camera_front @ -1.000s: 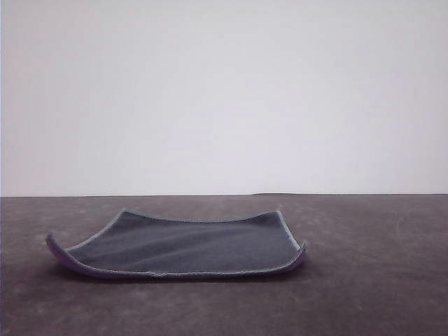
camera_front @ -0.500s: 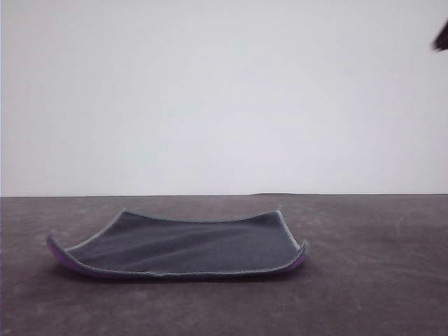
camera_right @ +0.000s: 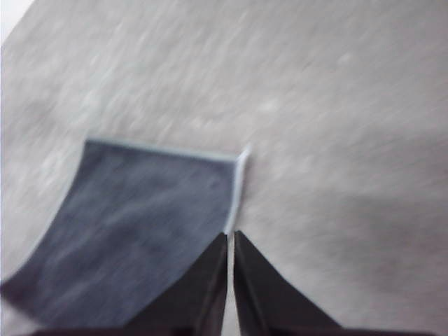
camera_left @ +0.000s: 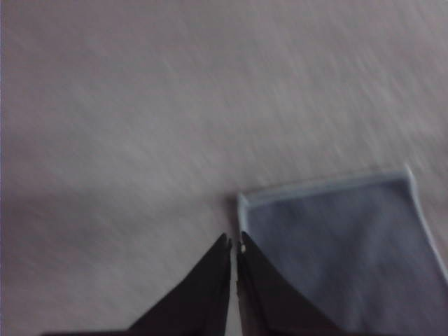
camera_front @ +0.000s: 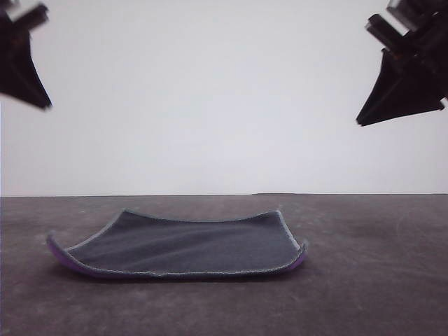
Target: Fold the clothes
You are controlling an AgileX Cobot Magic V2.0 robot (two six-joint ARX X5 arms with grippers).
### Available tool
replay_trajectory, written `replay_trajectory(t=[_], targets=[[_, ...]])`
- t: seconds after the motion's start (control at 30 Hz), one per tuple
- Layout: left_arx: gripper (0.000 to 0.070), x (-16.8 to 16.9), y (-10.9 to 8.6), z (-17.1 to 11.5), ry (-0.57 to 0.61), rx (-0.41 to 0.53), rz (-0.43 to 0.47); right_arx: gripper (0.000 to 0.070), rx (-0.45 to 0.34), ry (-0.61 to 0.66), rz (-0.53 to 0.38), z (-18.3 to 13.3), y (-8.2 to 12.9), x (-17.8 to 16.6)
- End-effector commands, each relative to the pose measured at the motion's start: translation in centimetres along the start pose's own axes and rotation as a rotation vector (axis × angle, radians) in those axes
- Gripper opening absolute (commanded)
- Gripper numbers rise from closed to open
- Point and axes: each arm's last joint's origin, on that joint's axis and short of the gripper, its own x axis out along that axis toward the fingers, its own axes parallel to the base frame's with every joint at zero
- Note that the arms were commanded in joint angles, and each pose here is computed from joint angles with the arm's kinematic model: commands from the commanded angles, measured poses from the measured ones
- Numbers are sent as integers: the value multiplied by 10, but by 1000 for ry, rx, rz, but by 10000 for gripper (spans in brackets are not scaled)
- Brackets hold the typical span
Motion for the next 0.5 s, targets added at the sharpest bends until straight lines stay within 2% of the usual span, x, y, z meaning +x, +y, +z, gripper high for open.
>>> replay_trajectory(t=[0.0,0.17,0.3,0.33,0.4,0.47], targets=[[0,7,2,2,26,7,-44,11,-15,1,19,3,3,3],[0,20,6,-7,114,-41,-128,11,-24,14,36,2,7,7],[0,21,5,-7,112,-43,-181,13,-25,17,38,1,7,7],[1,21,4,-6,109,-42,-202,33,-27,17,38,1,7,7],[37,21,3,-6,108,-41,-238,169,-30,19,46,1,8,7],[171,20,2,-6,107,-39,-256,424,-30,22,53,1,8,7]])
